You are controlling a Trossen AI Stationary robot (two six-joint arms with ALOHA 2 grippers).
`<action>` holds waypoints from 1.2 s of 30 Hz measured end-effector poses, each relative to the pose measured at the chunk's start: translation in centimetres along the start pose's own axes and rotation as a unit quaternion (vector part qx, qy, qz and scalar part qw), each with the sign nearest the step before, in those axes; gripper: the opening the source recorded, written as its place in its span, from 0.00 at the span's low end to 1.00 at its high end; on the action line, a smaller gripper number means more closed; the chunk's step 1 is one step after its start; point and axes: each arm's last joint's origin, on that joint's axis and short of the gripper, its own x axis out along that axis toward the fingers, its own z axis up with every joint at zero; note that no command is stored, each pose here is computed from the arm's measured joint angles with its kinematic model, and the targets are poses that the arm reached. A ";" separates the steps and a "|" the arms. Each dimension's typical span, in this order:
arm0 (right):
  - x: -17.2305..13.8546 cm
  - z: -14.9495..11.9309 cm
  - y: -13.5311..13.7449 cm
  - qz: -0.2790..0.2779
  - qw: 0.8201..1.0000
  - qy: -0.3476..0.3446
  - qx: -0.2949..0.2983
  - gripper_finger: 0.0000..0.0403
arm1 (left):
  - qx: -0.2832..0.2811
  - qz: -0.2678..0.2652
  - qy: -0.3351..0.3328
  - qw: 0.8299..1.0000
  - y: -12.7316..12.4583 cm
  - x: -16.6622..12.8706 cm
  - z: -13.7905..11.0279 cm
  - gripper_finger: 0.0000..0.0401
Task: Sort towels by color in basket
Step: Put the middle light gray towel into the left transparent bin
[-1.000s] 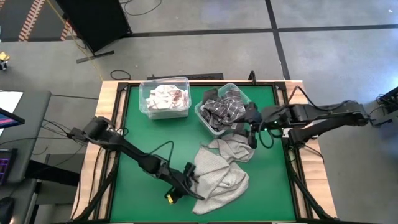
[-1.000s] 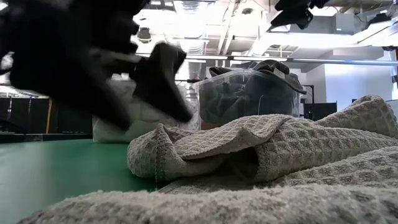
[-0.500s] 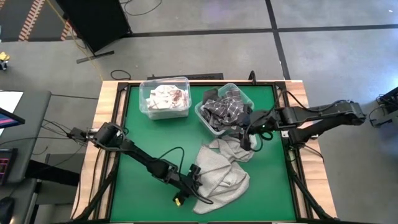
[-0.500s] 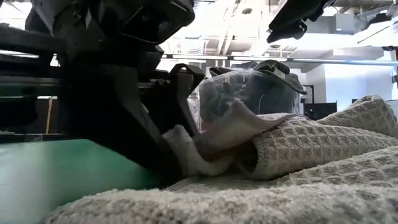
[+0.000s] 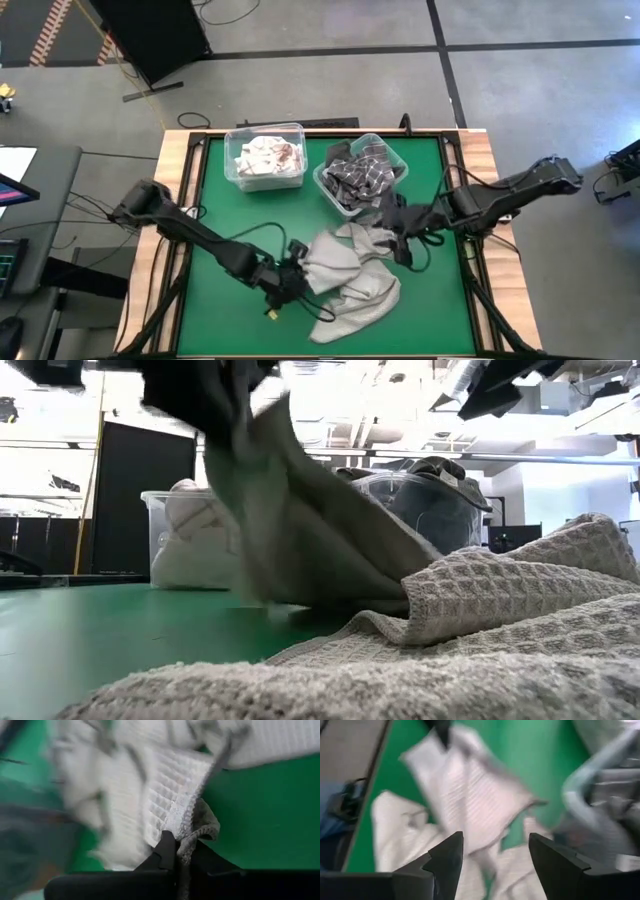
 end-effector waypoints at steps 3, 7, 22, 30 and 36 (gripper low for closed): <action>0.3 -0.4 1.5 0.021 1.000 0.008 -0.010 0.63 | -0.009 0.041 -0.040 0.998 1.9 -4.2 0.8 0.01; 1.4 -1.0 3.1 0.032 0.999 0.025 -0.023 0.63 | -0.042 0.071 -0.114 0.990 4.3 -10.1 1.3 0.01; 5.9 -2.5 4.9 0.013 0.995 0.084 -0.048 0.63 | -0.150 0.074 -0.035 0.985 4.5 -9.8 -2.5 0.01; 5.6 -2.3 5.0 0.019 0.996 0.070 -0.045 0.63 | -0.159 0.101 0.102 0.977 2.2 -2.1 -4.9 0.01; 5.5 -2.1 5.0 0.022 0.997 0.061 -0.045 0.63 | -0.147 0.106 0.166 0.969 1.3 2.3 -6.1 0.02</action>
